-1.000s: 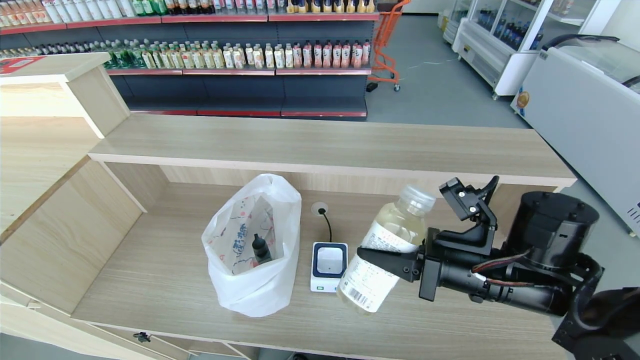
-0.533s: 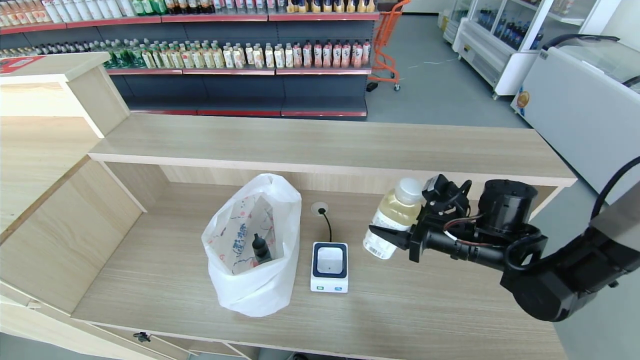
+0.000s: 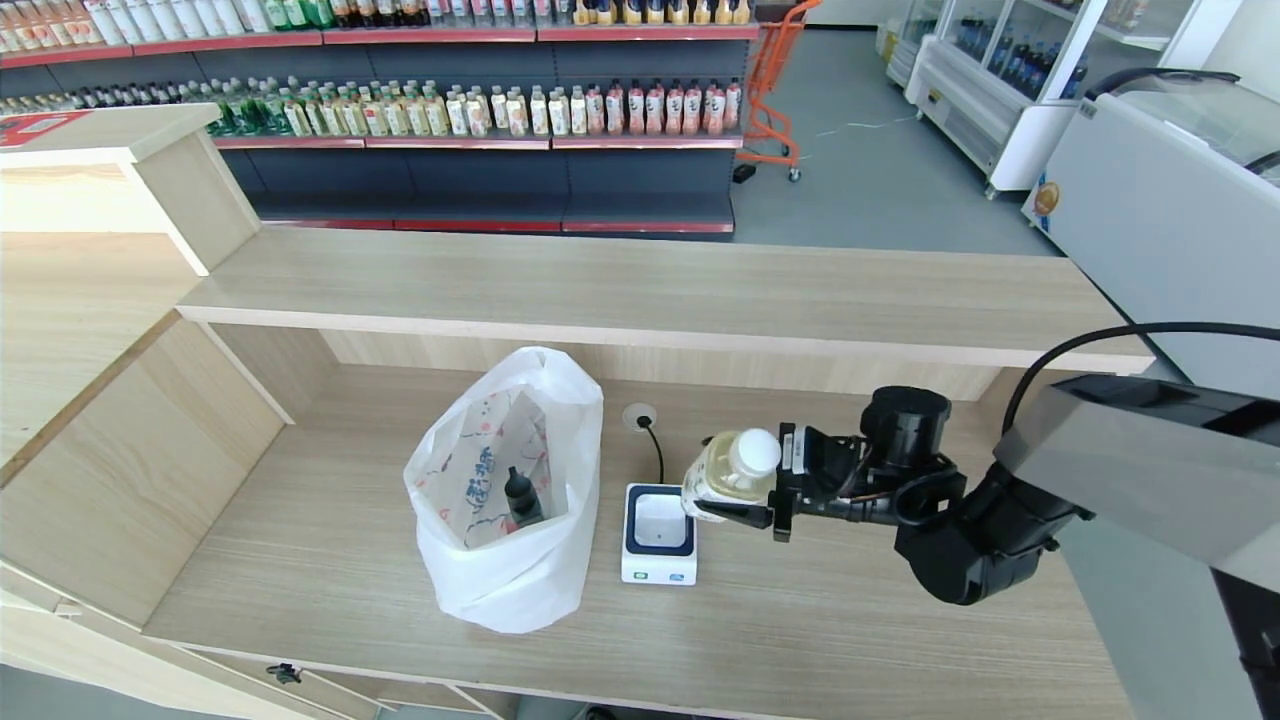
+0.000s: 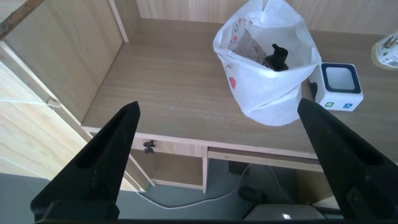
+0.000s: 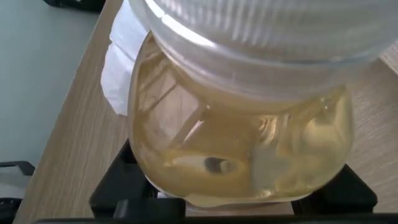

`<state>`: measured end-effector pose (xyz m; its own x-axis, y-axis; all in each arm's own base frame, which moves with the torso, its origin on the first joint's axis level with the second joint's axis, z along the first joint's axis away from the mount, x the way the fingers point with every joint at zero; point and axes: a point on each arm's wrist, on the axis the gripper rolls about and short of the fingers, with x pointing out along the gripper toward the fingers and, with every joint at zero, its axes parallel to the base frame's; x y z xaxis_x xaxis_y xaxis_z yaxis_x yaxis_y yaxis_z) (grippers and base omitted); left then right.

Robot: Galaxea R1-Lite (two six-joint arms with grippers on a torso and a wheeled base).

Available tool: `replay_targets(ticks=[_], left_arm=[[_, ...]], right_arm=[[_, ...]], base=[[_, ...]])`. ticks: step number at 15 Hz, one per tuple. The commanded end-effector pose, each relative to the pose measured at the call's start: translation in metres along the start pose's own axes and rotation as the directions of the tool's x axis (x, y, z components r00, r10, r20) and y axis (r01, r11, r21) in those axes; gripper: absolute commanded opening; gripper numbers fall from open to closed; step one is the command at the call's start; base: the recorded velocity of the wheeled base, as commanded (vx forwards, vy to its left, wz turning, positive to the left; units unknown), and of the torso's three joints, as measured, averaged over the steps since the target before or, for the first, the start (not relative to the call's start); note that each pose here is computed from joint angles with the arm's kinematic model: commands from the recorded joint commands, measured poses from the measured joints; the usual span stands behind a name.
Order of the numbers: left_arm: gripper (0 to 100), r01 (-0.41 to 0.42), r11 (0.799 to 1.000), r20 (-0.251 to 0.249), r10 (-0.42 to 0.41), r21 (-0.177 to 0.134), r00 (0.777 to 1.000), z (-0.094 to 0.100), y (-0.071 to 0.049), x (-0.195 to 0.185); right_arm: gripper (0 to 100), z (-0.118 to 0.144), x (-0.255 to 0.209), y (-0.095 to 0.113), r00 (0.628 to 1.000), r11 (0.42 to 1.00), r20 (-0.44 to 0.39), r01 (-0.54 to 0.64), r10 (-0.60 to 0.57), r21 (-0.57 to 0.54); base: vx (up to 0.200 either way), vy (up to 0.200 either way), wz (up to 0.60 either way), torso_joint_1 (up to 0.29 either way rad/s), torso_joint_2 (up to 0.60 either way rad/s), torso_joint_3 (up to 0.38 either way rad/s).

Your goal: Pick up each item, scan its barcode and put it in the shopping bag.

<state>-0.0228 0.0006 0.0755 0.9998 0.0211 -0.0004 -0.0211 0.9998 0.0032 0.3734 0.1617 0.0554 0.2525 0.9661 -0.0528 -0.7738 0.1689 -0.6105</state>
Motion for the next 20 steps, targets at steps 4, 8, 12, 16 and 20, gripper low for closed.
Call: replay_targets(ticks=[4, 8, 12, 16, 20], left_arm=[[100, 0.000, 1.000, 0.000, 0.000, 0.000, 1.000, 0.000, 0.000, 0.000], [100, 0.000, 1.000, 0.000, 0.000, 0.000, 1.000, 0.000, 0.000, 0.000], [100, 0.000, 1.000, 0.000, 0.000, 0.000, 1.000, 0.000, 0.000, 0.000], [100, 0.000, 1.000, 0.000, 0.000, 0.000, 1.000, 0.000, 0.000, 0.000], [100, 0.000, 1.000, -0.001, 0.000, 0.000, 1.000, 0.000, 0.000, 0.000]], right_arm=[[0, -0.040, 0.016, 0.008, 0.994, 0.991, 0.070, -0.082, 0.090, -0.104], [0, -0.057, 0.020, 0.016, 0.990, 0.978, 0.081, -0.103, 0.119, -0.182], [0, -0.066, 0.025, 0.019, 0.986, 0.971, 0.096, -0.113, 0.136, -0.213], [0, -0.073, 0.037, 0.010, 0.980, 0.960, 0.135, -0.107, 0.145, -0.259], [0, -0.082, 0.048, 0.006, 0.975, 0.954, 0.160, -0.107, 0.157, -0.282]], base=[[0.000, 0.000, 0.00, 0.000, 0.00, 0.000], [0.000, 0.000, 0.00, 0.000, 0.00, 0.000], [0.000, 0.000, 0.00, 0.000, 0.00, 0.000], [0.000, 0.000, 0.00, 0.000, 0.00, 0.000], [0.000, 0.000, 0.00, 0.000, 0.00, 0.000]])
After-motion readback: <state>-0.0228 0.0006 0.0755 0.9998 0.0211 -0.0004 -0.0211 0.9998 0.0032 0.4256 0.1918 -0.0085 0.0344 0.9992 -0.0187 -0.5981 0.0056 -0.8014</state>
